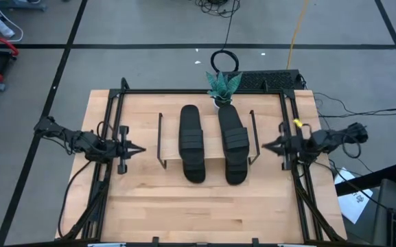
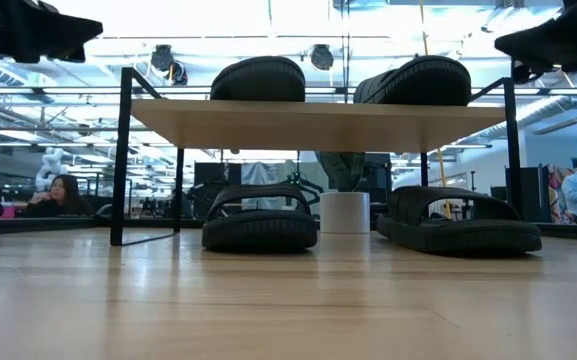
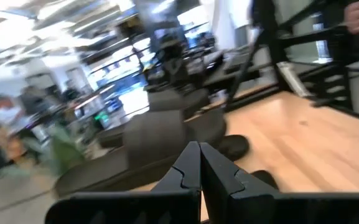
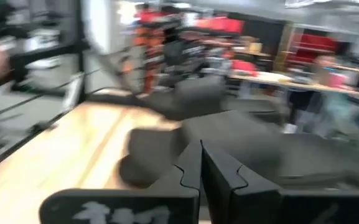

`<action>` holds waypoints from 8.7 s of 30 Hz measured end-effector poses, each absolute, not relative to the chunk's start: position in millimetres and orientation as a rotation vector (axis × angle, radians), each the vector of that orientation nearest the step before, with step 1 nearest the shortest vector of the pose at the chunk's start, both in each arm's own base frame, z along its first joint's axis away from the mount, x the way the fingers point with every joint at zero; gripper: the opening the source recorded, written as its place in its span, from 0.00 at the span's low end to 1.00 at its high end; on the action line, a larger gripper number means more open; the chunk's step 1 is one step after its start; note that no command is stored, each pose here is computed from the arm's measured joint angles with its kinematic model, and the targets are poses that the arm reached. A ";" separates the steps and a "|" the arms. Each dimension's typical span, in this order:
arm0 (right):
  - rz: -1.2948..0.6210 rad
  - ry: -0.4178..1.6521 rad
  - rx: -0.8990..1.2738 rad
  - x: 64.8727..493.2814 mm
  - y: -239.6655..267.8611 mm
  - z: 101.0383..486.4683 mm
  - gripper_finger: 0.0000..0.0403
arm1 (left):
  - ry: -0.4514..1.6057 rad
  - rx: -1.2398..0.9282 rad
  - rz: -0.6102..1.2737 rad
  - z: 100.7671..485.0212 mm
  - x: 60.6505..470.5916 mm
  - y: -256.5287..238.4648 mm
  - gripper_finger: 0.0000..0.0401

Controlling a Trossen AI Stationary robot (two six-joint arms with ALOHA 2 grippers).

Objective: Pick and place slides into the shelf
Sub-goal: Return to Home Position

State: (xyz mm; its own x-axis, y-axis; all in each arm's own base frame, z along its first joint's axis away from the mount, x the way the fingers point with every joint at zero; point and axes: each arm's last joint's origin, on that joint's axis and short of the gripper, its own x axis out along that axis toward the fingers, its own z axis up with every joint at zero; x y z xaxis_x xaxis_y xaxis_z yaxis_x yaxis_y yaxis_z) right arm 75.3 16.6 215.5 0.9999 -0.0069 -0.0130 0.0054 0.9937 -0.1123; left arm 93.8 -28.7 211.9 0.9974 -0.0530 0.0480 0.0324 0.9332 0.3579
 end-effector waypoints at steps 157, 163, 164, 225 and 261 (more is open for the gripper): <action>0.218 -0.064 -0.014 90.0 18.3 189.8 0.00 | 0.055 0.014 0.057 163.1 106.2 -3.5 0.06; 0.218 -0.065 -0.023 90.0 18.3 189.8 0.00 | 0.038 -0.008 0.058 164.6 106.2 -3.4 0.06; 0.218 -0.065 -0.023 90.0 18.3 189.8 0.00 | 0.038 -0.014 0.058 164.7 106.2 -3.5 0.06; 0.220 -0.085 0.029 89.8 18.2 192.2 0.00 | 0.066 0.028 0.004 162.0 105.9 -7.6 0.06; 0.220 -0.085 0.029 89.8 18.2 192.2 0.00 | 0.066 0.028 0.005 162.0 105.9 -7.6 0.06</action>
State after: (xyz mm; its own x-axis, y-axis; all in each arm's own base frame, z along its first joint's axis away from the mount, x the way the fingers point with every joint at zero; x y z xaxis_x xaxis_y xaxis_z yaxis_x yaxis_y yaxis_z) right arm 89.8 18.2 192.2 0.9724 0.2167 0.0871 -0.2191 0.9755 0.0198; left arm 105.9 -7.6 162.0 0.9978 0.0056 -0.0654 -0.0037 0.9996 0.0282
